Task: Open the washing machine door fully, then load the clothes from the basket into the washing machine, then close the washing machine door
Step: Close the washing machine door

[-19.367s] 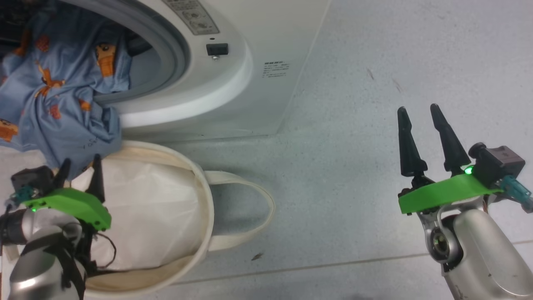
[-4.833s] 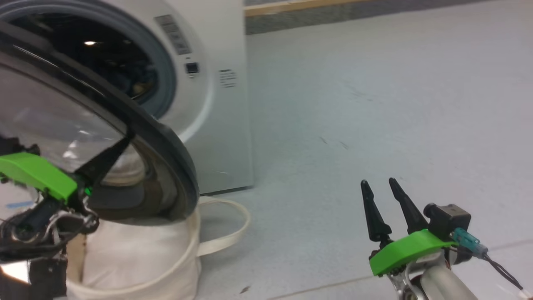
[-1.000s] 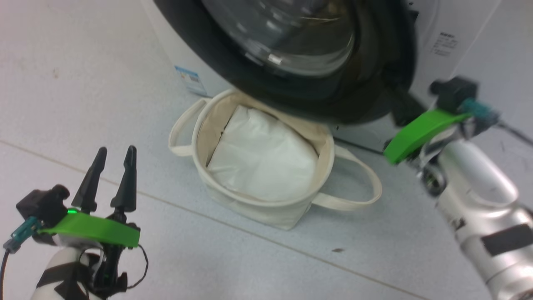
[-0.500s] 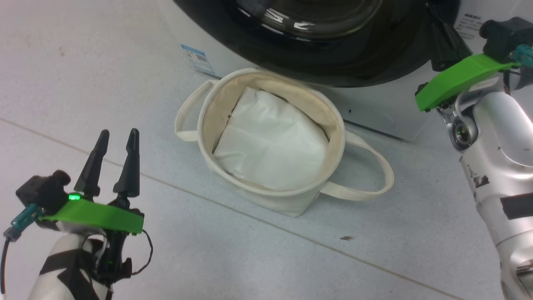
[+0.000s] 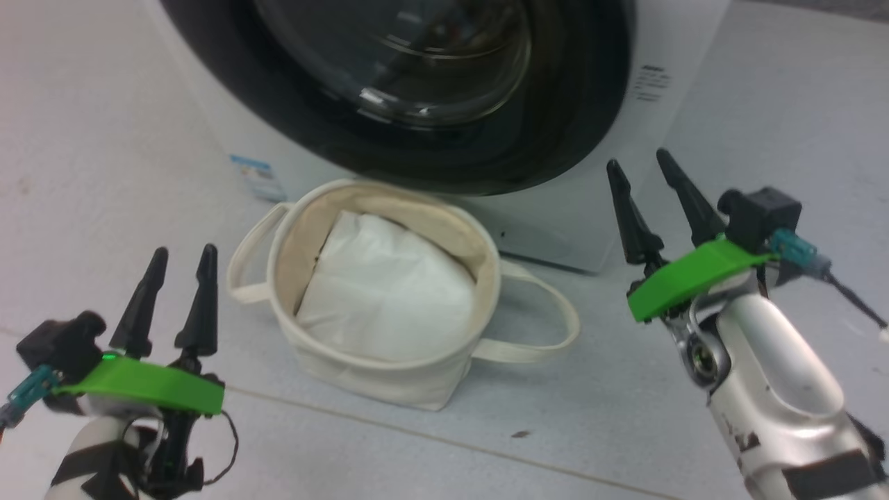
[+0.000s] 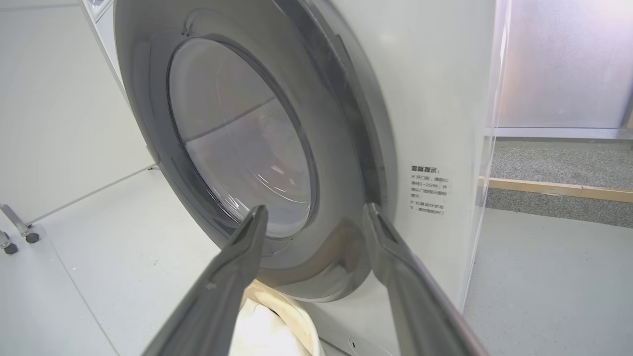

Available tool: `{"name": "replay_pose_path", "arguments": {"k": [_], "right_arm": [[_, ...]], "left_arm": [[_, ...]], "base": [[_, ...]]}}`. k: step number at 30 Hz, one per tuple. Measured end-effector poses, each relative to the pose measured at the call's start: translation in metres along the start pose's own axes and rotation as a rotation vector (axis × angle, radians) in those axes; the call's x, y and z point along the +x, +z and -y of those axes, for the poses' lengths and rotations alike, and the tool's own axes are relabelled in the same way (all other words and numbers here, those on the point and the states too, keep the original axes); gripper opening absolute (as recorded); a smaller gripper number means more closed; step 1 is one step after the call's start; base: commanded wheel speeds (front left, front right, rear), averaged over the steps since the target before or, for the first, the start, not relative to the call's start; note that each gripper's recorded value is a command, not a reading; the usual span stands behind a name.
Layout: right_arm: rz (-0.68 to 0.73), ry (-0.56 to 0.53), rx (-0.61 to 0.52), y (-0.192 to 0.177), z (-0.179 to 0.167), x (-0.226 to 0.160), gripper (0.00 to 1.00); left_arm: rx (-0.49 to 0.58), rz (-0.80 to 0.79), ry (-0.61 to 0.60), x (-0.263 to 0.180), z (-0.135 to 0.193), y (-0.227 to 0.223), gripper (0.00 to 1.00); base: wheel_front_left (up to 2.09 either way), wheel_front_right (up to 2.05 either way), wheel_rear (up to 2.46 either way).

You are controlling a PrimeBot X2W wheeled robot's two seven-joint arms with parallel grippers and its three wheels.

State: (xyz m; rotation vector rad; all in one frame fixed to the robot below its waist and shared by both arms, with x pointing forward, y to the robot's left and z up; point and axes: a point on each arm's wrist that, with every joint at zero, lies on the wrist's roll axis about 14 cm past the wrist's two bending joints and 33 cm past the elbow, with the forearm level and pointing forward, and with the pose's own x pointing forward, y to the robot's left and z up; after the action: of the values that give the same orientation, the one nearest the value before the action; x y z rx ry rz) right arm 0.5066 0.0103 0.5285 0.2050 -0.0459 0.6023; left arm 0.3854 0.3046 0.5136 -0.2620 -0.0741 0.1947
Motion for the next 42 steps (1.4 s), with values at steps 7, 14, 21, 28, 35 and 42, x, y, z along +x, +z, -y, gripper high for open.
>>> {"name": "replay_pose_path", "arguments": {"k": [7,14,21,28,35,42], "right_arm": [[0.035,-0.126,0.002,0.013,0.023,-0.068,1.0],[0.074,-0.279,-0.012,0.027,0.052,-0.132,1.0],[0.1,-0.344,-0.012,0.034,0.06,-0.162,1.0],[0.106,-0.357,-0.012,0.035,0.061,-0.17,1.0],[0.104,-0.35,-0.015,0.035,0.059,-0.167,1.0],[0.103,-0.344,-0.016,0.035,0.058,-0.165,1.0]], "left_arm": [[-0.058,-0.044,-0.046,-0.007,0.014,-0.016,1.0],[-0.111,-0.045,-0.112,-0.007,0.036,-0.016,1.0],[-0.12,-0.036,-0.162,-0.005,0.054,-0.013,1.0],[-0.112,-0.026,-0.171,-0.004,0.057,-0.009,1.0],[-0.106,-0.024,-0.162,-0.006,0.053,-0.009,1.0],[-0.098,-0.021,-0.155,-0.008,0.05,-0.008,1.0]], "base": [[0.0,0.0,0.0],[0.0,0.0,0.0],[0.0,0.0,0.0],[0.0,0.0,0.0],[0.0,0.0,0.0],[0.0,0.0,0.0]]}}
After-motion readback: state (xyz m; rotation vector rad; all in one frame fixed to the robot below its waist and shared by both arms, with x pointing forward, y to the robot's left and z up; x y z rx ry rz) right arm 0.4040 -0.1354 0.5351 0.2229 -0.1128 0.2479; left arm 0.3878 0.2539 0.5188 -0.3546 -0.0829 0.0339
